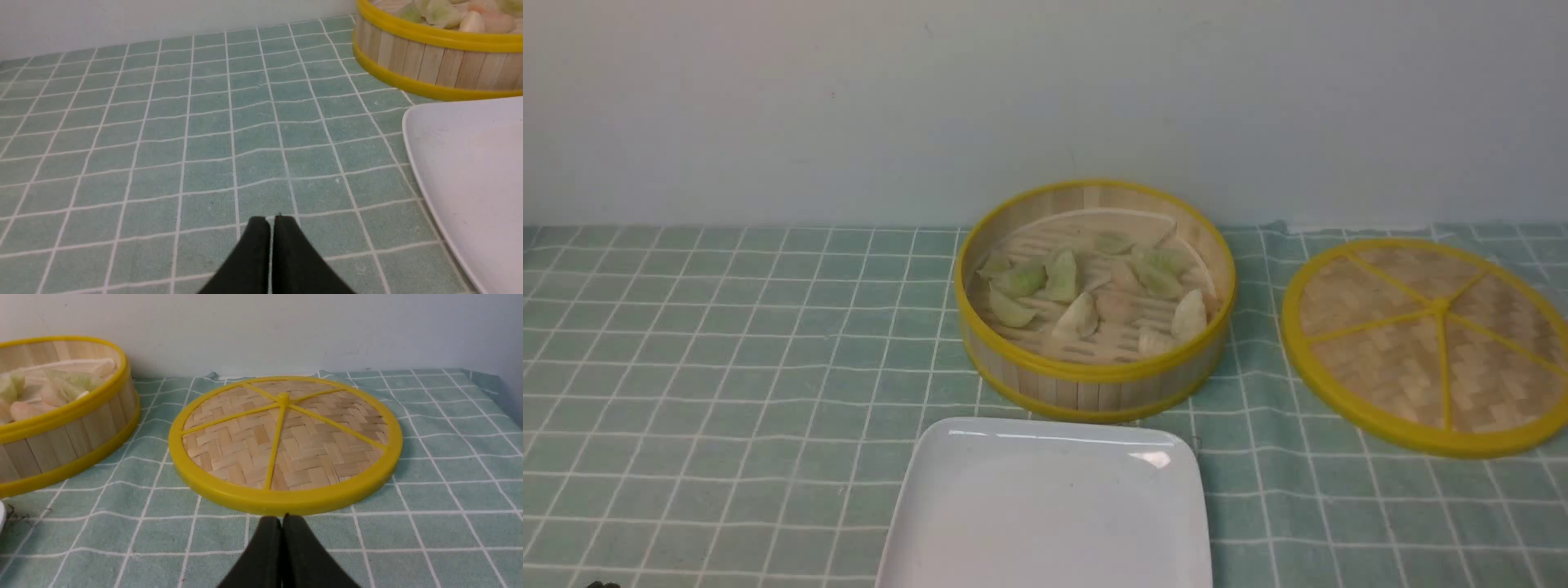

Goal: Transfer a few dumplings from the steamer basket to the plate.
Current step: Use the right arm to grab a dumpling from inside the steamer

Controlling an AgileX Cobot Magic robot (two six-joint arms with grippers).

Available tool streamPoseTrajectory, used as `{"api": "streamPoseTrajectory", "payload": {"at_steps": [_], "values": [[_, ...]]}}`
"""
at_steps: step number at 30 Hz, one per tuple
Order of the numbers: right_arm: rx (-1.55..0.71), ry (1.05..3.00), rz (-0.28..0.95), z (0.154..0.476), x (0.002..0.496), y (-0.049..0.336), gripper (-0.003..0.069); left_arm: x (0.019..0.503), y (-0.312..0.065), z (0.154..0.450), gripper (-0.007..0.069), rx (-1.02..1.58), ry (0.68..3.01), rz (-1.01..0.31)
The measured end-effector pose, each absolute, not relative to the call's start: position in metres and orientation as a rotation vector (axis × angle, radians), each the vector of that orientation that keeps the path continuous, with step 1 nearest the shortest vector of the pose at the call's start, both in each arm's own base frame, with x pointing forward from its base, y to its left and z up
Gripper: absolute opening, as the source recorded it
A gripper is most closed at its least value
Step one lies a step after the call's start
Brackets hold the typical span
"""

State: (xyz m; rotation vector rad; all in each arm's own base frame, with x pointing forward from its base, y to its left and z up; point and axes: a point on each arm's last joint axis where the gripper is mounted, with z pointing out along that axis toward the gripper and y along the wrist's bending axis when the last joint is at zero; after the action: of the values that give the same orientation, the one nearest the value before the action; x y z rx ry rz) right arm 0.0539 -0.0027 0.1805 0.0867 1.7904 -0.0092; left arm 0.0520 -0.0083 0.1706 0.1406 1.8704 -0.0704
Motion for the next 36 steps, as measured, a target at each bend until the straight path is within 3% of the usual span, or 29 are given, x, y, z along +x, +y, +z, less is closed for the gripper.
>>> {"api": "streamPoseTrajectory", "payload": {"at_steps": [19,24,27,30,36], "values": [[0.09,1.785,-0.005,0.181,0.054,-0.003,-0.0013,0.052,-0.008,0.171,-0.0006,0.141,1.87,-0.07],[0.217,1.66,0.146,0.189,0.056,-0.001,-0.0013,0.052,-0.008,0.171,-0.0006,0.141,1.87,-0.07],[0.429,1.43,0.362,0.206,0.056,-0.004,-0.0013,0.052,-0.008,0.171,-0.0006,0.141,1.87,-0.07],[0.571,1.258,0.482,0.216,0.054,-0.01,-0.0013,0.052,-0.008,0.171,-0.0006,0.141,1.87,-0.07],[0.717,1.045,0.572,0.227,0.049,-0.021,-0.0013,0.052,-0.008,0.171,-0.0006,0.141,1.87,-0.07]]}}
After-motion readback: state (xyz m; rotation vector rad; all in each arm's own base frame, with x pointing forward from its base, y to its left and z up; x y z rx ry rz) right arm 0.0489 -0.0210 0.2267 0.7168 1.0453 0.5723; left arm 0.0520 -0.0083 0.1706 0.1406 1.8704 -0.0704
